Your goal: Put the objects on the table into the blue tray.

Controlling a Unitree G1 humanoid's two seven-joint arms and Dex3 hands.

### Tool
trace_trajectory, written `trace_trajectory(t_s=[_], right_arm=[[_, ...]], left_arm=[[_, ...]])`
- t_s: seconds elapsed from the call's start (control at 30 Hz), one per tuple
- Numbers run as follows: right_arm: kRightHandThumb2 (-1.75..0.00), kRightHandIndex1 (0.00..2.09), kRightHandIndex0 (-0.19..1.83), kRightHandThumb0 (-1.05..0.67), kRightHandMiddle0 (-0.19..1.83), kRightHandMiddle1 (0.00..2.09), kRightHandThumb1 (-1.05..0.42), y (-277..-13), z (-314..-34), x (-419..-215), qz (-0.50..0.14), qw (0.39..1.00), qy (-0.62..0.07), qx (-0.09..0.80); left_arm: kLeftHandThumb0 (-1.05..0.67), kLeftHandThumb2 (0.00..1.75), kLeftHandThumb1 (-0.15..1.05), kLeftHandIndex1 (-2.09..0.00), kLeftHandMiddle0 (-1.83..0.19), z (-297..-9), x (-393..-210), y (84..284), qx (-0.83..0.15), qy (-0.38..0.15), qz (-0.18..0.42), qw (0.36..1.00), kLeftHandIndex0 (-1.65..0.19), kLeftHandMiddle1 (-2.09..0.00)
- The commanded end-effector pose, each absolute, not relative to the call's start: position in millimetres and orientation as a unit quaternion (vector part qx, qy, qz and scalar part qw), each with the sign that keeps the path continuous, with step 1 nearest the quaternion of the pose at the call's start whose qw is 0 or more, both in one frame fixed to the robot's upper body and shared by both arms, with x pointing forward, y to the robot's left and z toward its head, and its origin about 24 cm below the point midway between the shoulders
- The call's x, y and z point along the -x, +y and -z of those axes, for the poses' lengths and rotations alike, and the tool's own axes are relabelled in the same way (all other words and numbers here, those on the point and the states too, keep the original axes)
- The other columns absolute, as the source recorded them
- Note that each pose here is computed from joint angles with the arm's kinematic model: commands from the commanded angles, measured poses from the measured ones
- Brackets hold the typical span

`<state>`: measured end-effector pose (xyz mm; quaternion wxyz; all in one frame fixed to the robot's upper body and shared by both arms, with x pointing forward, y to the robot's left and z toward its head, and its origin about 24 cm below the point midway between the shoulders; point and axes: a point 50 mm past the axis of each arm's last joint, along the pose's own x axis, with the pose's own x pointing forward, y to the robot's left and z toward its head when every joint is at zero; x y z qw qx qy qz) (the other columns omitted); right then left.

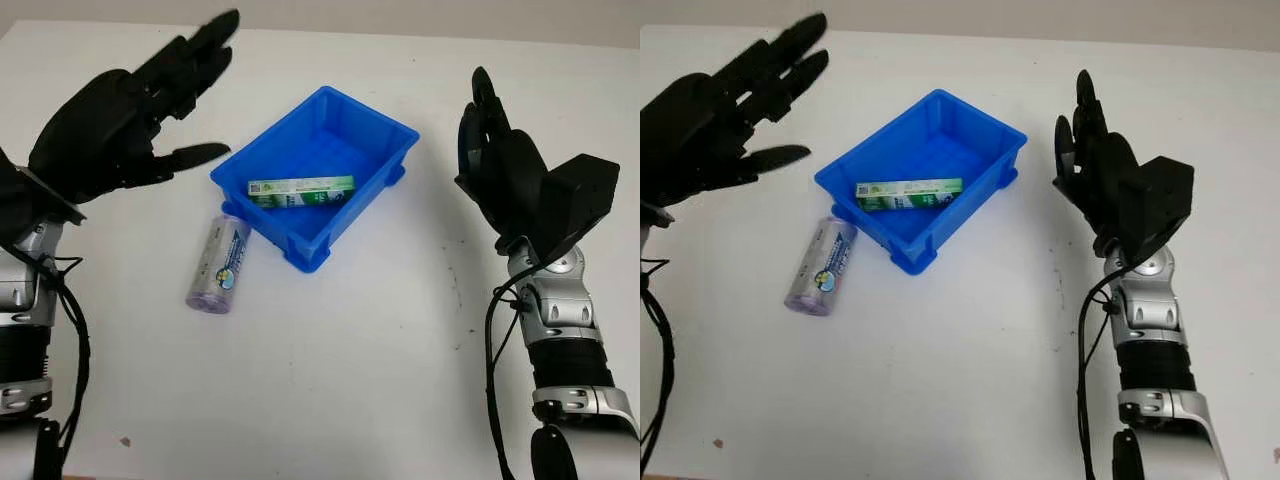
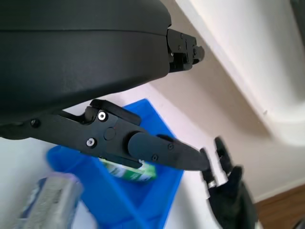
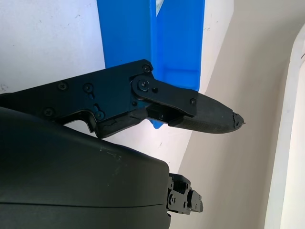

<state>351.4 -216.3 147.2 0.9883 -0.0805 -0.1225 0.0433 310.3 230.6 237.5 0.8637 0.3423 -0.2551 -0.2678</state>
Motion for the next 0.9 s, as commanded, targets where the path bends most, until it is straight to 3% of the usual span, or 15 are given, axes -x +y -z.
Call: trace_trajectory(t_s=[0.0, 0.13, 0.33, 0.57, 0.7, 0.87], right_arm=[[-0.69, 0.0, -0.19, -0.77, -0.19, 0.0, -1.05, -215, -152, -352, -0.042, 0.987, -0.133, 0.08], [-0.69, 0.0, -0.19, -0.77, -0.19, 0.0, -1.05, -214, -151, -352, -0.041, 0.988, -0.133, 0.075], [-0.69, 0.0, -0.19, -0.78, -0.19, 0.0, -1.05, -214, -149, -354, -0.04, 0.988, -0.127, 0.076], [-0.69, 0.0, -0.19, -0.77, -0.19, 0.0, -1.05, -211, -148, -356, -0.038, 0.989, -0.123, 0.068], [-0.68, 0.0, -0.19, -0.76, -0.19, 0.0, -1.05, -211, -147, -358, -0.037, 0.99, -0.118, 0.065], [-0.7, 0.0, -0.19, -0.73, -0.19, 0.0, -1.05, -210, -146, -359, -0.041, 0.99, -0.12, 0.063]], left_arm=[[-0.29, 0.05, 0.96, -0.04, 0.04, -242, -306.8, 226.3, -0.402, -0.261, 0.286, 0.83, 0.03, -0.04], [-0.26, 0.05, 0.96, -0.03, 0.09, -244, -304.8, 222.7, -0.517, -0.26, 0.303, 0.757, 0.07, -0.04], [-0.21, 0.04, 0.91, -0.07, 0.03, -250, -302.5, 218.3, -0.607, -0.278, 0.312, 0.676, 0.0, -0.07], [-0.14, 0.08, 1.03, -0.1, -0.07, -256, -296.2, 214.7, -0.658, -0.326, 0.317, 0.6, -0.09, -0.09], [-0.03, 0.32, 1.05, -0.1, -0.1, -258, -289.3, 212.0, -0.691, -0.365, 0.324, 0.534, -0.12, -0.07], [-0.17, 0.27, 1.05, -0.07, -0.08, -256, -278.2, 209.5, -0.718, -0.415, 0.334, 0.448, -0.09, -0.05]])
